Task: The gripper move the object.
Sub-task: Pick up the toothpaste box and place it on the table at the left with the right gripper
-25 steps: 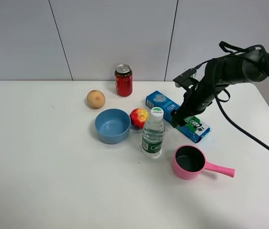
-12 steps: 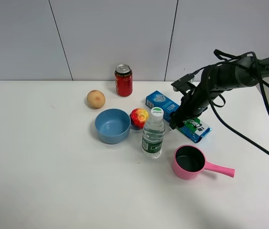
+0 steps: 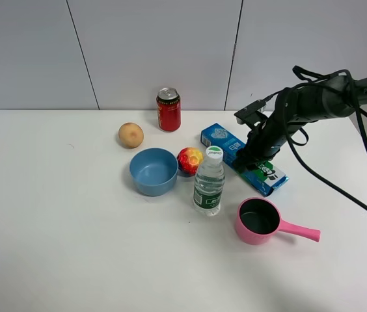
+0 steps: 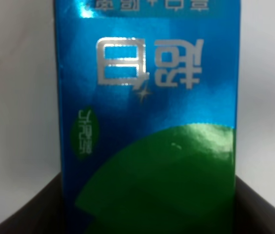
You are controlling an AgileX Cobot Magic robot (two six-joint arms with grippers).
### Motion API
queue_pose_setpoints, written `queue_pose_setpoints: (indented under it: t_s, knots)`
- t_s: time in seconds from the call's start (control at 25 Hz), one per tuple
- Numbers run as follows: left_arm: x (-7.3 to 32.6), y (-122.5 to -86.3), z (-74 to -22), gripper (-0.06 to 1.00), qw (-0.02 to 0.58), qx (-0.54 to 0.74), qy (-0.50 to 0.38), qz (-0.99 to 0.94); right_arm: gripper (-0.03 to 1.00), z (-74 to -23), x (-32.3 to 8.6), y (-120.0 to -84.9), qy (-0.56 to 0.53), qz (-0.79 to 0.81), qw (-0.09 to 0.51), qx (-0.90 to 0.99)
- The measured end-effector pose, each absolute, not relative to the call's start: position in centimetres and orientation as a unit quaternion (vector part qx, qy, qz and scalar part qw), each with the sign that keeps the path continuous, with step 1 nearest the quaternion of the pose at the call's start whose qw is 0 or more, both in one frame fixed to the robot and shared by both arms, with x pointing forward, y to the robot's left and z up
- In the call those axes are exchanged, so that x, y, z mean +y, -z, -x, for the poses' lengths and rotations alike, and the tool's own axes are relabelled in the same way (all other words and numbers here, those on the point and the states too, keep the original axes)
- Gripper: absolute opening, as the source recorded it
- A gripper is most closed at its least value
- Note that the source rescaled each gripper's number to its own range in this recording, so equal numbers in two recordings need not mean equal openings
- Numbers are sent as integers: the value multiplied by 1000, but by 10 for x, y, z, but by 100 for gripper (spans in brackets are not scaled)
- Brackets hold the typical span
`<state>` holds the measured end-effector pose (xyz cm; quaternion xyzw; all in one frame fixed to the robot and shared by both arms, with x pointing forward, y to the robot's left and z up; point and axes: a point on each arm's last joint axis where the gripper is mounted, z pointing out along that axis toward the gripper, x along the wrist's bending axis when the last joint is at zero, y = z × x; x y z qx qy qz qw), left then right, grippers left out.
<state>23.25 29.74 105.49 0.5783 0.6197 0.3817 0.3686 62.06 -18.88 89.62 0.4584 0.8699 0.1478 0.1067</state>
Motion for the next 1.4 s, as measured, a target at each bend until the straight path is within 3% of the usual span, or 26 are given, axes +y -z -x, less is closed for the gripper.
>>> queue_pose_setpoints:
  t_s: [0.16, 0.36, 0.52, 0.76, 1.16, 1.4]
  knots:
    - [297, -1055, -233, 100, 369, 620, -382, -578, 0, -617, -190, -938, -180, -460, 138, 858]
    - [297, -1055, -233, 100, 369, 620, -382, -578, 0, -589, -196, -1022, -224, -447, 174, 848]
    - [297, -1055, -233, 100, 369, 620, -382, -578, 0, -553, -201, -1075, -253, -436, 174, 846]
    - [297, -1055, -233, 100, 369, 620, -382, -578, 0, -500, -189, -1126, -302, -353, 167, 870]
    - [297, -1055, -233, 100, 369, 620, -382, -578, 0, -436, -91, -1130, -344, -144, 131, 919]
    - [297, -1055, -233, 100, 369, 620, -382, -578, 0, -429, -44, -1092, -315, -88, 98, 940]
